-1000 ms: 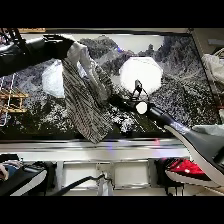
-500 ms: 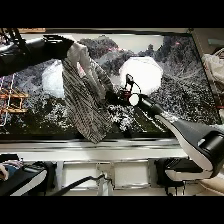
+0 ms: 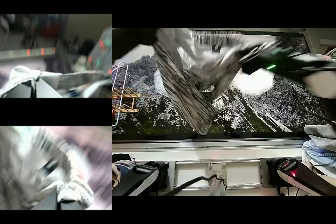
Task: Fold the clothes and pants, and hang the long-sleeved shirts on hangers.
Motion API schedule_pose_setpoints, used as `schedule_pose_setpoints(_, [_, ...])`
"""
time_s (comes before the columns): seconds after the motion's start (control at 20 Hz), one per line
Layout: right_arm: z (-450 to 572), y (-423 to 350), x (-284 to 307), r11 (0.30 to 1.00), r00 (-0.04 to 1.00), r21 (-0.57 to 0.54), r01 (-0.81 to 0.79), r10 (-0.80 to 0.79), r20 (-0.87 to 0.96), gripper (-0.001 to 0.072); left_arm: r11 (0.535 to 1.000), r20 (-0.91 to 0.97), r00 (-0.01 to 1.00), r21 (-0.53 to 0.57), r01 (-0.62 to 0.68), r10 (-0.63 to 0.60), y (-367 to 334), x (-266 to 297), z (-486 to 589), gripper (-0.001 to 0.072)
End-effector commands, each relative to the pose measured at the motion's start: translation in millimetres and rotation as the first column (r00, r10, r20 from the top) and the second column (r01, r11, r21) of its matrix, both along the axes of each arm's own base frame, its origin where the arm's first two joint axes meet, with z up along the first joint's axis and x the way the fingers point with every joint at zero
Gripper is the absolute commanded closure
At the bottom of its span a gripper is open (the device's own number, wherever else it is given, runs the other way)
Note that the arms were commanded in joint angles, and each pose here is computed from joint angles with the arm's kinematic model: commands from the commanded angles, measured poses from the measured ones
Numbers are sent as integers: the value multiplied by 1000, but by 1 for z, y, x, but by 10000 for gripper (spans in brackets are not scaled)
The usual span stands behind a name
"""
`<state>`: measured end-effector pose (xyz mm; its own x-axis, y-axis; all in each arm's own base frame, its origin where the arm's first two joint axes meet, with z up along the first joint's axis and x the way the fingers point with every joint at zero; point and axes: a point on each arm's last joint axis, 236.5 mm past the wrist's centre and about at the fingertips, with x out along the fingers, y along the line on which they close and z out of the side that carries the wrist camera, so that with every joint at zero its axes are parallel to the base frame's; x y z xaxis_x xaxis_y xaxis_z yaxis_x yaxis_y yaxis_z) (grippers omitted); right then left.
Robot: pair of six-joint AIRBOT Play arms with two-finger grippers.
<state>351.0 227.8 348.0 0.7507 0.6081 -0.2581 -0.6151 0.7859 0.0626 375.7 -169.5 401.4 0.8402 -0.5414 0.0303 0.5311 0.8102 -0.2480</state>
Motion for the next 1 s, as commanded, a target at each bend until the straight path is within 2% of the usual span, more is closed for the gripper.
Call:
schedule_pose_setpoints(0.0, [155,-68,-43,990,892,80,119,-142,428,686,989,217,976,-145,38,-6,-5,-56,78,688])
schedule_pose_setpoints(0.1, [205,-85,-49,979,812,132,154,-202,547,687,981,322,945,-164,107,-49,-32,-83,102,689])
schedule_pose_setpoints(0.2, [233,-92,-44,973,776,163,166,-231,587,688,989,438,898,-115,88,-29,-50,-90,114,690])
schedule_pose_setpoints(0.3, [235,-79,-26,978,802,165,126,-199,564,688,999,502,865,-43,27,-2,-60,-77,110,690])
schedule_pose_setpoints(0.4, [209,-50,2,988,866,144,52,-116,486,688,998,489,871,31,-56,33,-56,-43,90,690])
schedule_pose_setpoints(0.55, [112,10,36,990,965,24,-140,131,225,688,985,335,934,71,-154,122,-19,16,45,690])
schedule_pose_setpoints(0.65, [27,46,31,945,948,-71,-319,319,-22,688,971,191,965,122,-206,180,15,42,7,690])
schedule_pose_setpoints(0.75, [-35,66,15,884,877,-104,-456,427,-219,688,950,17,972,207,-232,234,47,56,-39,690])
schedule_pose_setpoints(0.85, [-65,85,-3,818,799,-103,-567,515,-309,688,920,-207,918,278,-278,340,86,57,-94,690])
schedule_pose_setpoints(0.95, [-68,105,-19,762,745,-84,-642,595,-302,688,874,-379,810,377,-308,448,120,48,-146,689])
